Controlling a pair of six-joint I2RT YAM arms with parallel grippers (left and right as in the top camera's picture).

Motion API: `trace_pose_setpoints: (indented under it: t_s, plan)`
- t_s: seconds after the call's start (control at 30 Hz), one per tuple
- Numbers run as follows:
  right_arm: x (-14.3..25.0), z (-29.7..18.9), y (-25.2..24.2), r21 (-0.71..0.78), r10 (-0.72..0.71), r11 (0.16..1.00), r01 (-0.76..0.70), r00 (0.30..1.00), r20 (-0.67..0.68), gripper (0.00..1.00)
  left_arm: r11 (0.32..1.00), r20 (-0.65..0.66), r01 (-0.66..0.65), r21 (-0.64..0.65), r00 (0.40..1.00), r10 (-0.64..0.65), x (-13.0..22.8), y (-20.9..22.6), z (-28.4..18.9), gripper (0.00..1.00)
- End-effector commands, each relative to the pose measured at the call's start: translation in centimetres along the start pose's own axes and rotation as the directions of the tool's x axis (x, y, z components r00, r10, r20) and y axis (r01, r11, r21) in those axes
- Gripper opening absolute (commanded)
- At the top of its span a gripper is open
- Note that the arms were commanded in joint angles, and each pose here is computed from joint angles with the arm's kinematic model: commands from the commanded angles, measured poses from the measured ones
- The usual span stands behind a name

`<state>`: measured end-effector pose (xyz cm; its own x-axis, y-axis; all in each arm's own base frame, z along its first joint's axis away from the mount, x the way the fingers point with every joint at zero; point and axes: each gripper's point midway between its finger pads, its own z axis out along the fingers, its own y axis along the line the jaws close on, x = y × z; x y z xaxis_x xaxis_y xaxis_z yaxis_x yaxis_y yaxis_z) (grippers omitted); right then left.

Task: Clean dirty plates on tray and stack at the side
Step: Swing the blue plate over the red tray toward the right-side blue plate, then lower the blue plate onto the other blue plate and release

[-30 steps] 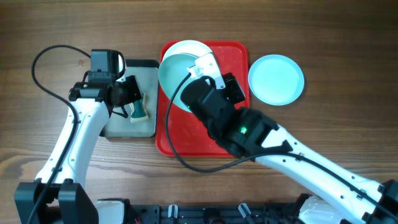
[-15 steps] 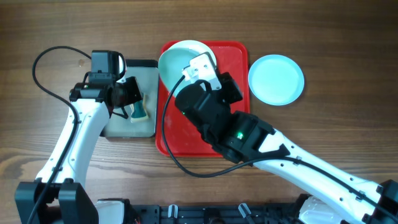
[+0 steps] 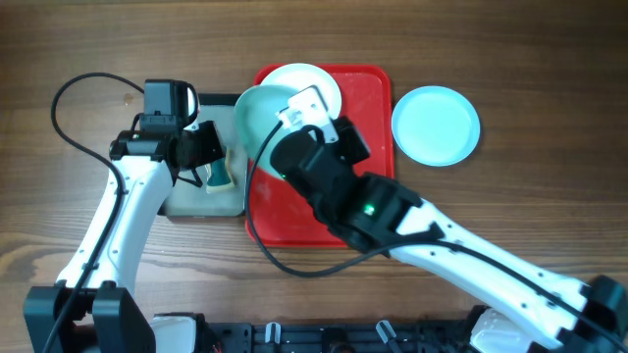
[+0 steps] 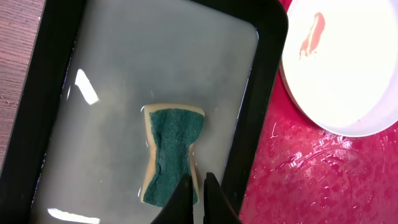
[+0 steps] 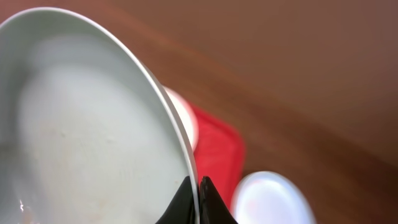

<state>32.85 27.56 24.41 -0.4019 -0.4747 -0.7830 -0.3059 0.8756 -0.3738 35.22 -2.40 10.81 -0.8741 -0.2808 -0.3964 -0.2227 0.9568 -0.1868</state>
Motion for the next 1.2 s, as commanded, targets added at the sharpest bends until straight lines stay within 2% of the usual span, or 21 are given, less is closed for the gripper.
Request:
trace_pose_setpoints:
  t_s: [0.0,0.2,0.43,0.53,0.67,0.83,1.17]
  plan:
    - [1.8,1.6,3.9,-0.170,0.078,0.981,-0.092,0.993,-0.092,0.04,1.000,-0.007,0.018,0.009,1.000,-0.018,0.3,0.0,0.1,0.04]
    - [3.8,3.4,5.3,-0.319,0.166,0.917,-0.238,0.957,-0.237,0.04,1.000,-0.007,0.018,0.009,1.000,-0.018,0.3,0.0,0.1,0.04]
    - [4.9,5.3,2.5,-0.407,0.272,0.811,-0.420,0.887,-0.372,0.04,1.000,-0.007,0.018,0.010,1.000,-0.018,0.3,0.0,0.1,0.04]
    - [5.7,6.2,0.4,-0.399,0.311,0.781,-0.481,0.853,-0.419,0.04,1.000,-0.007,0.018,0.010,1.000,-0.018,0.3,0.0,0.1,0.04]
    - [7.7,8.2,-4.8,-0.287,0.403,0.776,-0.562,0.791,-0.460,0.04,1.000,-0.007,0.018,0.010,1.000,-0.018,0.3,0.0,0.1,0.04]
    - [9.9,10.4,-11.8,-0.148,0.521,0.760,-0.633,0.730,-0.443,0.04,1.000,-0.007,0.018,0.009,1.000,-0.018,0.3,0.0,0.1,0.04]
    - [16.3,11.0,-25.7,0.141,0.742,0.645,-0.751,0.571,-0.351,0.04,1.000,-0.006,0.018,0.010,1.000,-0.018,0.3,0.0,0.1,0.04]
